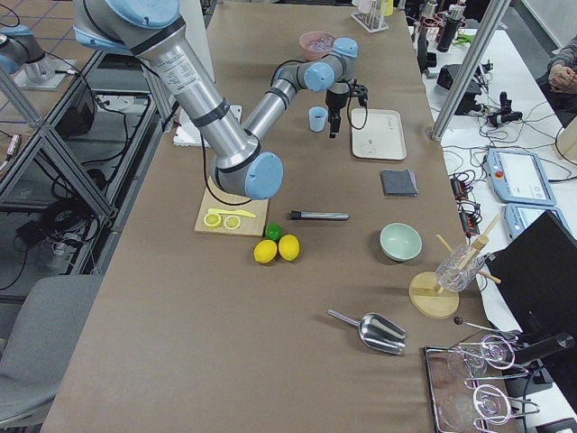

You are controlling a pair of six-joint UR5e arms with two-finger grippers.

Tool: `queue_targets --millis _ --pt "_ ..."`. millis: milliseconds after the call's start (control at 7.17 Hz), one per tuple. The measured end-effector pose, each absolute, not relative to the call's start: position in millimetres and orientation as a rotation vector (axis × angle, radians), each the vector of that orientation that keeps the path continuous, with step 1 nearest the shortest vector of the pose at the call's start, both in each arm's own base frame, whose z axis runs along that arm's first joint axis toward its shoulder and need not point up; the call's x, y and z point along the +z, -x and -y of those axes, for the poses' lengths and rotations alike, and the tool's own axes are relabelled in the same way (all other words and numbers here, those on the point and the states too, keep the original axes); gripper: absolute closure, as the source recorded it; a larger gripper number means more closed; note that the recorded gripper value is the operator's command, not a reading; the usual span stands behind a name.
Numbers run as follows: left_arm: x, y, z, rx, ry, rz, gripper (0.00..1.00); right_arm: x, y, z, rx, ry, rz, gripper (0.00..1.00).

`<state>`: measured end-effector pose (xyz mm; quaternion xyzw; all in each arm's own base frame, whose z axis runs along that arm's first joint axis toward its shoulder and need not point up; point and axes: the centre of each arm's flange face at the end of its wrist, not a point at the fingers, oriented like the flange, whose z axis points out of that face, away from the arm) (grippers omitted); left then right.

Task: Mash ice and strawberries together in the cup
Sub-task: 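Move the right gripper to the upright silver ice scoop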

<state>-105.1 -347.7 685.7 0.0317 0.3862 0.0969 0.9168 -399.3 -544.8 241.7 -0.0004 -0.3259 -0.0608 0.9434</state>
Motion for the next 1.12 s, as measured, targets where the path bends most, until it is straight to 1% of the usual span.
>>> queue_targets --millis 279,697,976,1115 --pt "686.3 105.2 345.9 0.207 -0.08 -0.787 0.01 327.8 352.7 562.9 -0.215 0.028 0.587 0.0" --pt "690.0 105.0 341.2 0.218 -0.105 -0.776 0.01 420.0 335.6 590.7 -0.201 0.094 0.601 0.01" --pt "693.9 104.3 335.0 0.218 -0.105 -0.776 0.01 462.6 329.6 596.6 -0.182 0.124 0.631 0.06" --pt "694.2 104.2 334.1 0.22 -0.109 -0.774 0.01 478.3 326.5 593.8 -0.162 0.136 0.642 0.11"
